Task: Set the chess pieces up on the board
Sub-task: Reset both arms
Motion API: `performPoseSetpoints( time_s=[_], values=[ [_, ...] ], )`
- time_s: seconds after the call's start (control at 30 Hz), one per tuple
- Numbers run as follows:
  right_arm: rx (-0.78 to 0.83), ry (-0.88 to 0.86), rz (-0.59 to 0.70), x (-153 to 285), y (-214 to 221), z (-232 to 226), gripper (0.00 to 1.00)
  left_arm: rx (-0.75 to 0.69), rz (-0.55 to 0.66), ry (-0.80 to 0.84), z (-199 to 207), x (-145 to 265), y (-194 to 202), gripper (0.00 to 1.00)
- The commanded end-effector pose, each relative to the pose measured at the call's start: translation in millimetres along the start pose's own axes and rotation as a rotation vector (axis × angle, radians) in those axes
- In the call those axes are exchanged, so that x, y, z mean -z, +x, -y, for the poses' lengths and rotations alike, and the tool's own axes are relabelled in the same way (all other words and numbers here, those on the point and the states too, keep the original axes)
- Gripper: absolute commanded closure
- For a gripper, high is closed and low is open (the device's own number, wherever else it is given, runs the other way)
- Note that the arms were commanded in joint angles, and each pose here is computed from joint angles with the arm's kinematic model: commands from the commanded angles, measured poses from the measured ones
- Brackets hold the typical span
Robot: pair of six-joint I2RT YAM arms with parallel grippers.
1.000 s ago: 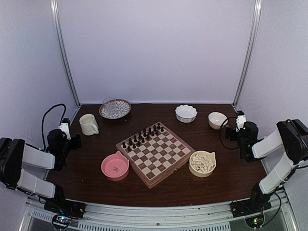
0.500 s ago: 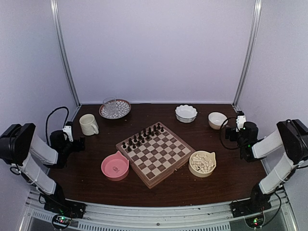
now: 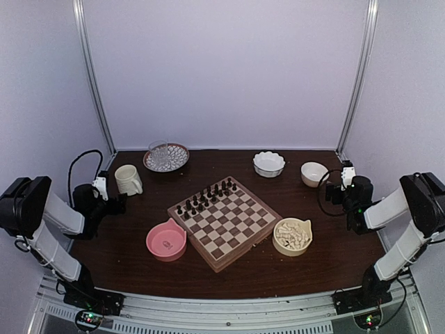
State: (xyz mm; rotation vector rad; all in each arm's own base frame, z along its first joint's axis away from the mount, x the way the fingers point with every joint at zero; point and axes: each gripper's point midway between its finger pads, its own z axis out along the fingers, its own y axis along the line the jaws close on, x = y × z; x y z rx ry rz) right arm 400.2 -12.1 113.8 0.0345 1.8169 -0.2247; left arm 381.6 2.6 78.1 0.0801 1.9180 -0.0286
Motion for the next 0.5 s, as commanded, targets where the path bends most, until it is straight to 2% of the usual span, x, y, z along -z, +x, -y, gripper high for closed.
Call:
performPoseSetpoints(
  time_s=[0.0, 0.47],
  values=[
    [-0.02, 0.018, 0.022, -2.0, -8.8, 4.4, 0.01, -0.022, 0.042, 0.018, 3.6, -2.7, -14.4, 0.02],
    [-0.021, 0.019, 0.022, -2.0, -8.7, 4.6, 0.0, -0.036, 0.035, 0.015, 5.6, -5.1, -15.6, 0.02]
  ],
)
